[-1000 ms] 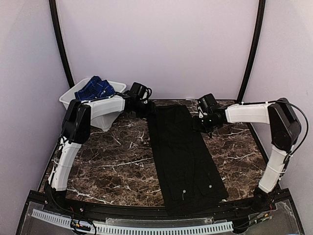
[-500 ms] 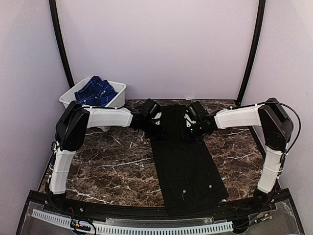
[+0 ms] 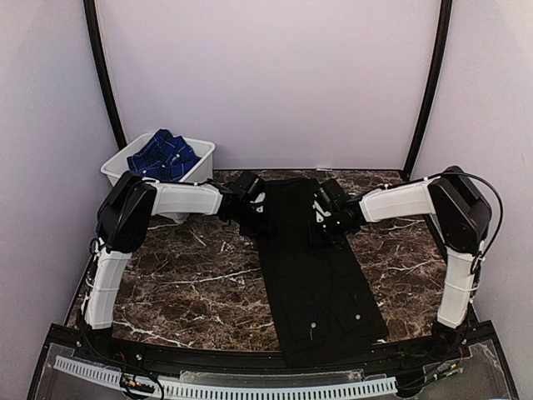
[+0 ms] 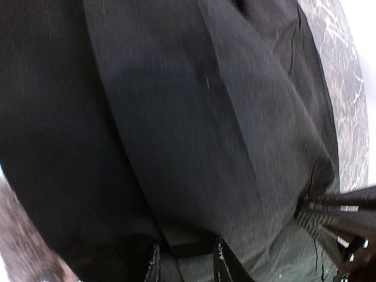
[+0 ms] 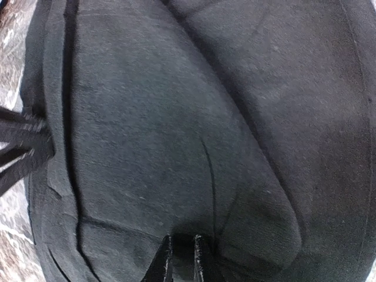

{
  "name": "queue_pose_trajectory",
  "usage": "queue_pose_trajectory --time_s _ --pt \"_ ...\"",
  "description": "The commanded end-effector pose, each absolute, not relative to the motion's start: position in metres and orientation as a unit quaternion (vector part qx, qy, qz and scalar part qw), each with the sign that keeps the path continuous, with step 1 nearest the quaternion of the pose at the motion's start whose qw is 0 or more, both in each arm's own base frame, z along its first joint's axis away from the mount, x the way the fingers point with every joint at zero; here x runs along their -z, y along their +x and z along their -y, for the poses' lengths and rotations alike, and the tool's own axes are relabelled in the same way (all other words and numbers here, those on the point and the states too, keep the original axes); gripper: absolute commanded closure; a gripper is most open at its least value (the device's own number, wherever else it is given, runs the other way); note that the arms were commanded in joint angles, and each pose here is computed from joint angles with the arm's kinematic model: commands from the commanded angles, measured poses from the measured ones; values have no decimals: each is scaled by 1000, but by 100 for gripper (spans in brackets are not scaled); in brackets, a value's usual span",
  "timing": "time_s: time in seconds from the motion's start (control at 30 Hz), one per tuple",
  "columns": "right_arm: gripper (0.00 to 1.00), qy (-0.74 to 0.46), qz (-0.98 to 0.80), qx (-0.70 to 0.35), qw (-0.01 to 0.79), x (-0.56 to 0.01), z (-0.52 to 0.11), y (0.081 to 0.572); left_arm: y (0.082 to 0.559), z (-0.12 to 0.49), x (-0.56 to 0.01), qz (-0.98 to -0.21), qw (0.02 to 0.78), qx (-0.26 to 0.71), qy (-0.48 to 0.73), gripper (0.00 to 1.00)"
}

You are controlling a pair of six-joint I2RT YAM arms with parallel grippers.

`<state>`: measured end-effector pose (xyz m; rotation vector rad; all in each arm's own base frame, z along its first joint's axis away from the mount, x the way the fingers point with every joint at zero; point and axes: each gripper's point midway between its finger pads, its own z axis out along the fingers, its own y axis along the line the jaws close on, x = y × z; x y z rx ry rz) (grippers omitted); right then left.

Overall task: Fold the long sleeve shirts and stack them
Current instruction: Adjust the rectangle-folded shirt at the center of the board.

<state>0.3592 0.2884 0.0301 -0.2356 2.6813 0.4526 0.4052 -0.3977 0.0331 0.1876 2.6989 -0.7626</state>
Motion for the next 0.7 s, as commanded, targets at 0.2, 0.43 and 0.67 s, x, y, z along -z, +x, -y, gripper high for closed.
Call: queue_pose_trajectory --time_s 0.2,0.43,0.67 --pt "87 -86 -957 -180 213 -26 -312 393 472 363 -6 -959 165 224 51 70" --pt "86 -78 -952 -205 212 -22 -328 427 530 362 -5 -951 185 244 43 70" --pt "85 -88 -944 -215 234 -53 -338 448 552 367 -49 -930 225 287 51 62"
